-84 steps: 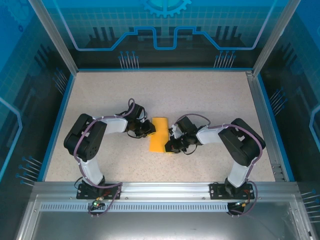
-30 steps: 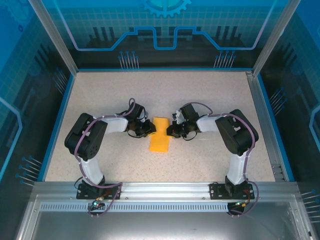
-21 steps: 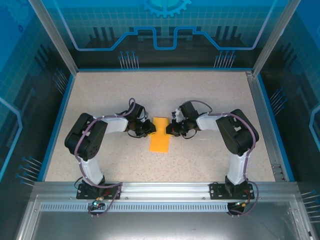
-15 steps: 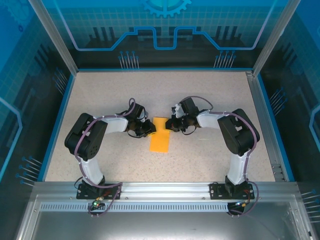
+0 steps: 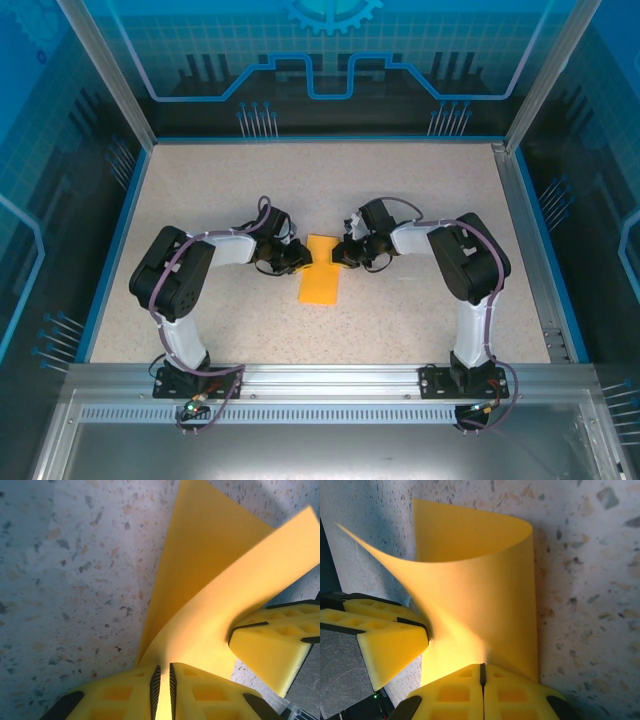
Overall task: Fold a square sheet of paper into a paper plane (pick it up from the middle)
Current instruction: Fold the square sheet of paper in half at the center of the table.
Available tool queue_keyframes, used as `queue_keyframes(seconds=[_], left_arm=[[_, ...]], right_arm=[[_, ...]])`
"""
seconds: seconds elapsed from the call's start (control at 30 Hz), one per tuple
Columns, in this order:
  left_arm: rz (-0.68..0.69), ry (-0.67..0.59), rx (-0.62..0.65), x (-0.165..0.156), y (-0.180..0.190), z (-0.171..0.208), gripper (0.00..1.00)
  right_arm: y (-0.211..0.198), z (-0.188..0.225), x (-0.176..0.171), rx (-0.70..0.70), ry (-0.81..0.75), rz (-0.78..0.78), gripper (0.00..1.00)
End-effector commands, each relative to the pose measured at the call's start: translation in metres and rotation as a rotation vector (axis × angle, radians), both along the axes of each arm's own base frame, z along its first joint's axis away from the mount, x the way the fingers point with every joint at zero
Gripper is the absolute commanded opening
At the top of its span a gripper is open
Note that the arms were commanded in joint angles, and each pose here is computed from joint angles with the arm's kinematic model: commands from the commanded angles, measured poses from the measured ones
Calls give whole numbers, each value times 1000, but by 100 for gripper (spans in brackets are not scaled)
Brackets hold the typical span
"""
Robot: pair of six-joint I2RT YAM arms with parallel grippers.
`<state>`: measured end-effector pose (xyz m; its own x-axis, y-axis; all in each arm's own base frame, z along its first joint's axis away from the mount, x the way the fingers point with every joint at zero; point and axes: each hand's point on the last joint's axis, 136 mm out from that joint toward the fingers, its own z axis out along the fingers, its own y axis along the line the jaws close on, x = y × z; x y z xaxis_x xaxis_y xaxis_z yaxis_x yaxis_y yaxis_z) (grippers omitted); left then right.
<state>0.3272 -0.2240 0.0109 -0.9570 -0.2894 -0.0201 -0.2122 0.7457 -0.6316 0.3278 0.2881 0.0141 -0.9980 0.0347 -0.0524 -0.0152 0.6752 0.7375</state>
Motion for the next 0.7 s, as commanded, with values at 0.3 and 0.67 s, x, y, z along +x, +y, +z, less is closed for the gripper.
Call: queue_keyframes(seconds=[0.3,0.67], left_arm=[[2,133,144,-29,22,-46,19],[2,137,147,-29,23,-47,19]], right_arm=[[-6,12,22,5,-33,-11,6],[-11,-9,19,-37,-1,-13,6]])
